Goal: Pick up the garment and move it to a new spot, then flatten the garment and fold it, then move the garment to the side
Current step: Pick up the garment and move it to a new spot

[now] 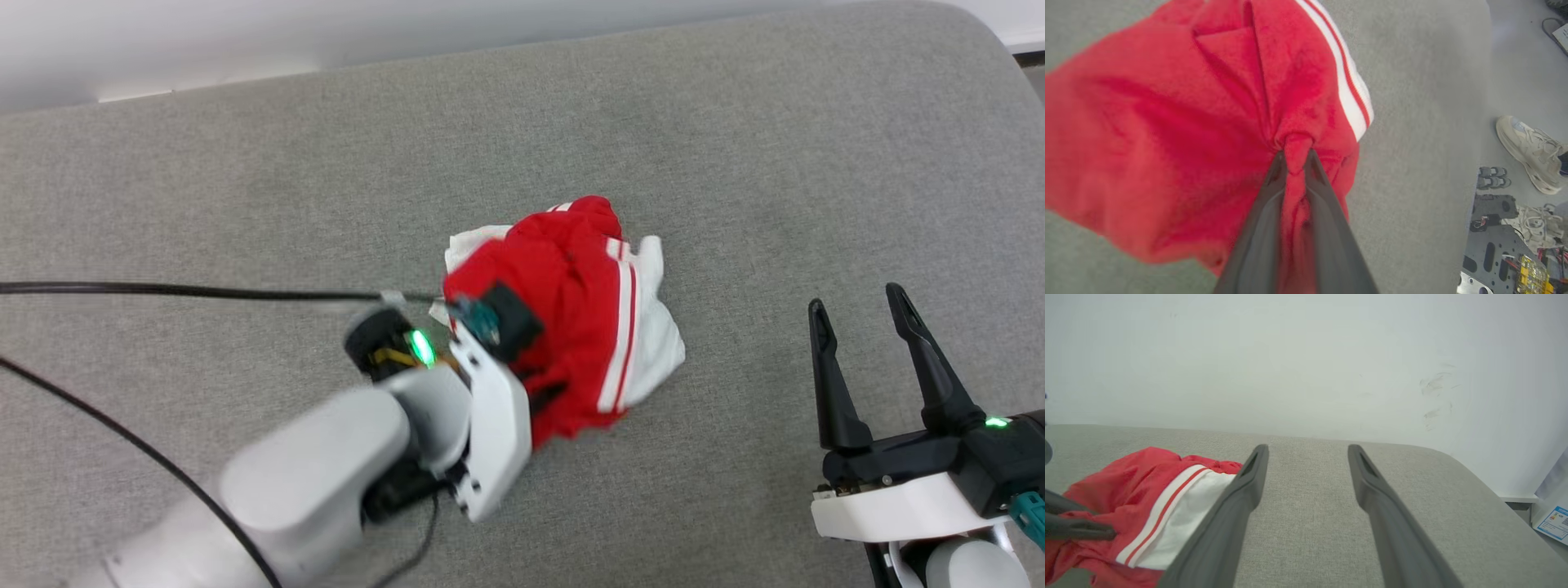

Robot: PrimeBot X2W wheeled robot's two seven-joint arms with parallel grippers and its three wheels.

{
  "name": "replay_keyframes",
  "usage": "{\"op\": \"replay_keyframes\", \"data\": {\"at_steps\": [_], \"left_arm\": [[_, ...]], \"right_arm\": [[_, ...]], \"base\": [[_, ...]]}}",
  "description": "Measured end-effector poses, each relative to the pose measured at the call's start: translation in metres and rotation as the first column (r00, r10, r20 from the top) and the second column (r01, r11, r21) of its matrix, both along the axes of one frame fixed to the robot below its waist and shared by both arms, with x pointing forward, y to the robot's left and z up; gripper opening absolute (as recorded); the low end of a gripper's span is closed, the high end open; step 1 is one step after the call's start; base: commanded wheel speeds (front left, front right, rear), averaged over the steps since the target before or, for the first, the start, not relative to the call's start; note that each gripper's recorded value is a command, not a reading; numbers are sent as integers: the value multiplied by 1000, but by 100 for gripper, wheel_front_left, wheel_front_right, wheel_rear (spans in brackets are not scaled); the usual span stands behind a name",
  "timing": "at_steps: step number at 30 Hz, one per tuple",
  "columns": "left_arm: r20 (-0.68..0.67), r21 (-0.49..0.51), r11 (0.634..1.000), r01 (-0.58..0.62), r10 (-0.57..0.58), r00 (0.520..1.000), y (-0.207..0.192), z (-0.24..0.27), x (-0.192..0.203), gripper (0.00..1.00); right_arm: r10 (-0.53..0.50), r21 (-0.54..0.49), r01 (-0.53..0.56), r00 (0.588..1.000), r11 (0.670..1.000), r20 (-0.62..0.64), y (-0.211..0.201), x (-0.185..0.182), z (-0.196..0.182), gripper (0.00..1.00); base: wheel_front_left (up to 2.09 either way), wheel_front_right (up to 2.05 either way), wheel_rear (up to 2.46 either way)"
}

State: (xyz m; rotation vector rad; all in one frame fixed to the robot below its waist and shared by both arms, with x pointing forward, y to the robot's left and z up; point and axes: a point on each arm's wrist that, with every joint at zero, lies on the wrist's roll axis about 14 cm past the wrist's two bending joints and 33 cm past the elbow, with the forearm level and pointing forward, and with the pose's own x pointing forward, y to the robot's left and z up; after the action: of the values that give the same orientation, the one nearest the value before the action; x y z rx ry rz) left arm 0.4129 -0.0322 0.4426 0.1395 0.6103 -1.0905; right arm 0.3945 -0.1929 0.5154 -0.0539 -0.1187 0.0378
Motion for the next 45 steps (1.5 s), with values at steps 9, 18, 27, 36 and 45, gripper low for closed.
{"op": "replay_keyframes", "data": {"at_steps": [9, 18, 27, 36, 45], "left_arm": [[-92, 5, 1000, 1, -1, 996, -9, -43, -33, 100], [253, -255, 959, -122, 187, 949, -12, 47, 14, 100], [469, -430, 827, -362, 548, 693, 64, 108, 47, 100], [496, -537, 610, -582, 787, 367, 154, 135, 29, 100], [461, -522, 469, -712, 858, 227, 196, 105, -25, 100]], "right_arm": [[0, 0, 0, 1000, 1000, -15, 0, 1, -5, 100], [18, 2, -18, 1000, 1000, 2, 6, -9, 2, 100], [52, 7, -52, 998, 999, 21, 18, -15, 9, 100], [79, 9, -79, 996, 997, 36, 26, -18, 14, 100], [89, 22, -90, 995, 996, 47, 30, -26, 18, 100]], "base": [[0, 0, 0], [0, 0, 0], [0, 0, 0], [0, 0, 0], [0, 0, 0]]}}
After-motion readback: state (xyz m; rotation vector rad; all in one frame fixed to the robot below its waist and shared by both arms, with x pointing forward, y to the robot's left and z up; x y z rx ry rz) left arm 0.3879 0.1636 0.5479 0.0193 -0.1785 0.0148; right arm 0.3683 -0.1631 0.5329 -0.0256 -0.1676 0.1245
